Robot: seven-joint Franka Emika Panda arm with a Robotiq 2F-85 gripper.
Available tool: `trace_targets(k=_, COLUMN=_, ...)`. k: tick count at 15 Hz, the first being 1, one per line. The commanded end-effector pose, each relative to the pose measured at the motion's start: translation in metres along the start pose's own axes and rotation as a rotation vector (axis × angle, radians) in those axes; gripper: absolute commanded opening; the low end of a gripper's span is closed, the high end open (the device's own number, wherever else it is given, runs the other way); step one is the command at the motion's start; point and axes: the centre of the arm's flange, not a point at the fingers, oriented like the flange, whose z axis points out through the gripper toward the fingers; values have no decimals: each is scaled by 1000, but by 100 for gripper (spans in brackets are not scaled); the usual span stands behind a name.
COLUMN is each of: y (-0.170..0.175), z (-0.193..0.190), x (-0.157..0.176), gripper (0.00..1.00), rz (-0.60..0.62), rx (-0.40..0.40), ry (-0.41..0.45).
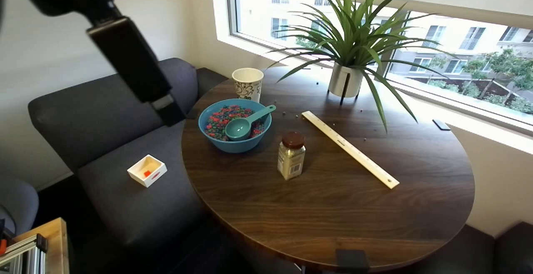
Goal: Move the paper cup to the right
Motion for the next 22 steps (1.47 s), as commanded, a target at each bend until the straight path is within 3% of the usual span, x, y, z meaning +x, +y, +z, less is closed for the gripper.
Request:
trace_targets(k=1, y=-17, z=-3, x=70, gripper=100, rz=66, rx=66, ry=41)
trace_targets(k=4, y=-18, z=0, x=113, gripper=100, rz=95, rx=111, ry=26)
trace_targets(k=5, y=-15, z=0, x=74, gripper=100, rz=68, rx=70, ry=54)
trace_targets(k=8, y=-17, z=8, x=101, gripper=100, rz=76, rx=87, ry=40)
trace_targets(k=12, y=-17, z=9, x=105, gripper=100, rz=77, rx=89, ry=39)
trace_targets(k=16, y=-46, z=53, x=166, gripper=100, rz=160, rx=266, ry=168)
trace_targets(k=20, y=-96, z=100, x=205, gripper=100, rz=96, rx=401, ry=117)
trace_targets(k=22, y=-121, z=115, x=220, gripper=100, rz=59, rx=412, ry=102)
